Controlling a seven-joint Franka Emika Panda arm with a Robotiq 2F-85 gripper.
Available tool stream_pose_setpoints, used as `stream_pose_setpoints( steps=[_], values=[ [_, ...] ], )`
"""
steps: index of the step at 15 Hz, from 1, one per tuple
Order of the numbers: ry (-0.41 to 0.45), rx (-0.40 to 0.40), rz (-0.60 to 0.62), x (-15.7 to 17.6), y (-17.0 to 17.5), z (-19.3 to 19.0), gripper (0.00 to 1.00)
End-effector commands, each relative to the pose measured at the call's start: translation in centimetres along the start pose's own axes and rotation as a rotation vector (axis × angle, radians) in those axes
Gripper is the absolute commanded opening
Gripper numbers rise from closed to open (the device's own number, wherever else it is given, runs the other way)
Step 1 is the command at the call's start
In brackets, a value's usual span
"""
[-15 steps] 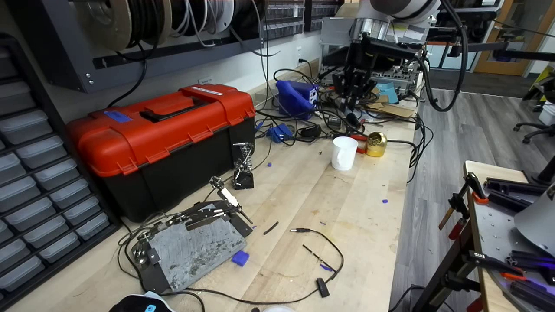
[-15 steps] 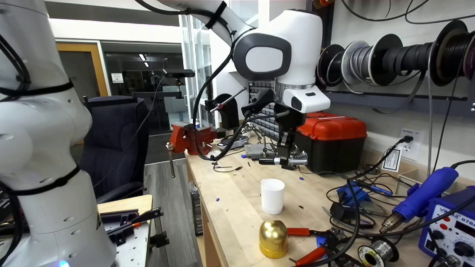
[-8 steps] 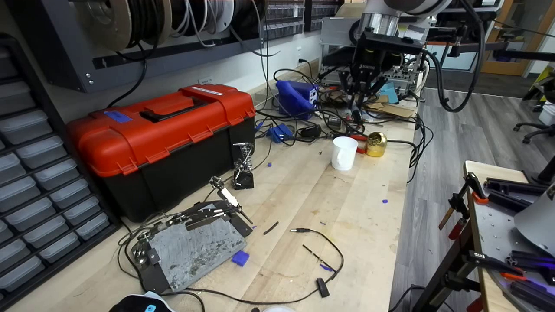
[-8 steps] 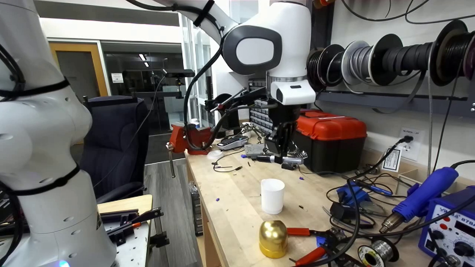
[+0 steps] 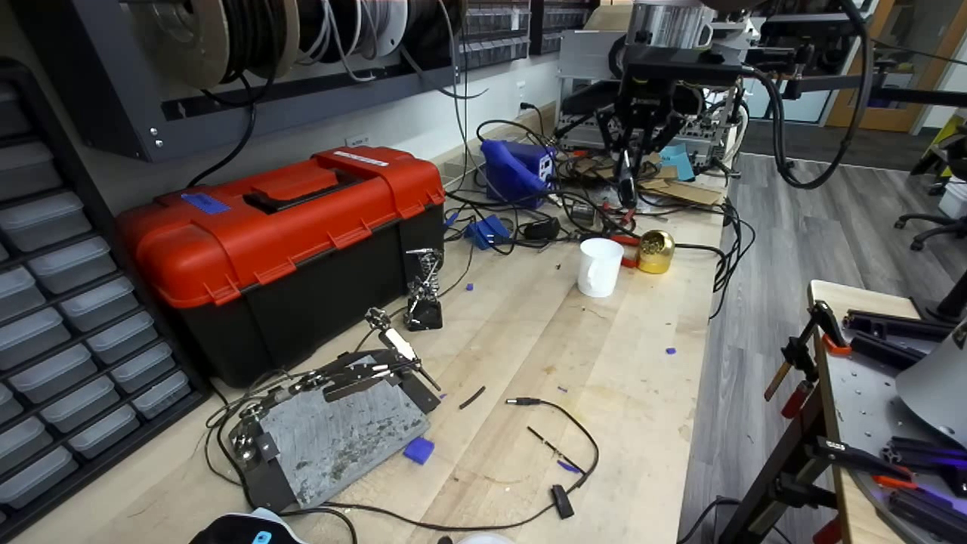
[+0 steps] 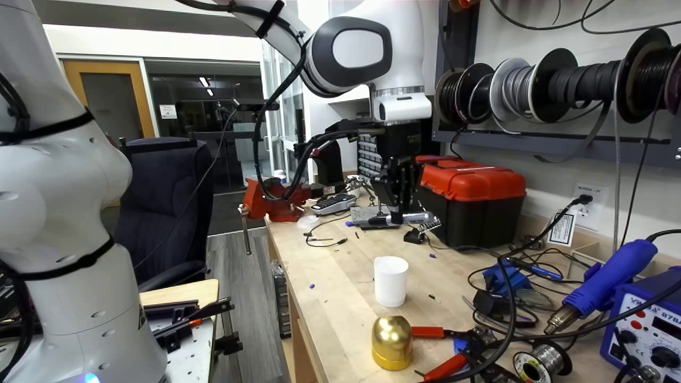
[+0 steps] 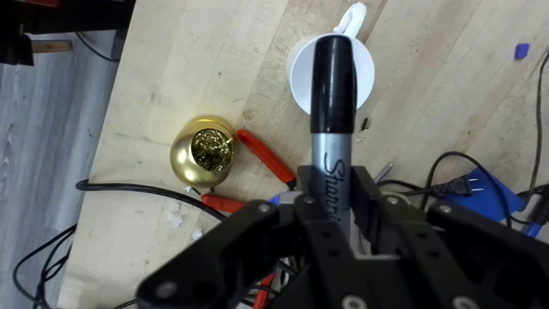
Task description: Put the marker in the white cup
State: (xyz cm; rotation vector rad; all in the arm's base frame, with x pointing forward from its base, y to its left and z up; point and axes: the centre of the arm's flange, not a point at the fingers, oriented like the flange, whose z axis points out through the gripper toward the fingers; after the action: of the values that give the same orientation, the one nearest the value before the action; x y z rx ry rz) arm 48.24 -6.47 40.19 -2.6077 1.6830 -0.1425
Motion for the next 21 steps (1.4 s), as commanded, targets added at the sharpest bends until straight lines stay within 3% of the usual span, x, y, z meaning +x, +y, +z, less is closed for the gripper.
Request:
stream_pose_setpoints(
  steps=[1, 7, 14, 18, 21],
  values=[
    [0.063, -0.11, 0.088, -1.3, -0.3, -1.3, 0.04],
    [0.103, -0.237, 0.136, -2.4, -3.0, -1.3, 0.04],
    [0.046, -0.317, 0.078, 0.2, -9.2, 0.4, 0.04],
    [0.017, -0.317, 0.003, 0.5, -11.3, 2.8, 0.04],
    [0.036, -0.337, 0.011, 0.2, -11.3, 4.0, 0.04]
  ],
)
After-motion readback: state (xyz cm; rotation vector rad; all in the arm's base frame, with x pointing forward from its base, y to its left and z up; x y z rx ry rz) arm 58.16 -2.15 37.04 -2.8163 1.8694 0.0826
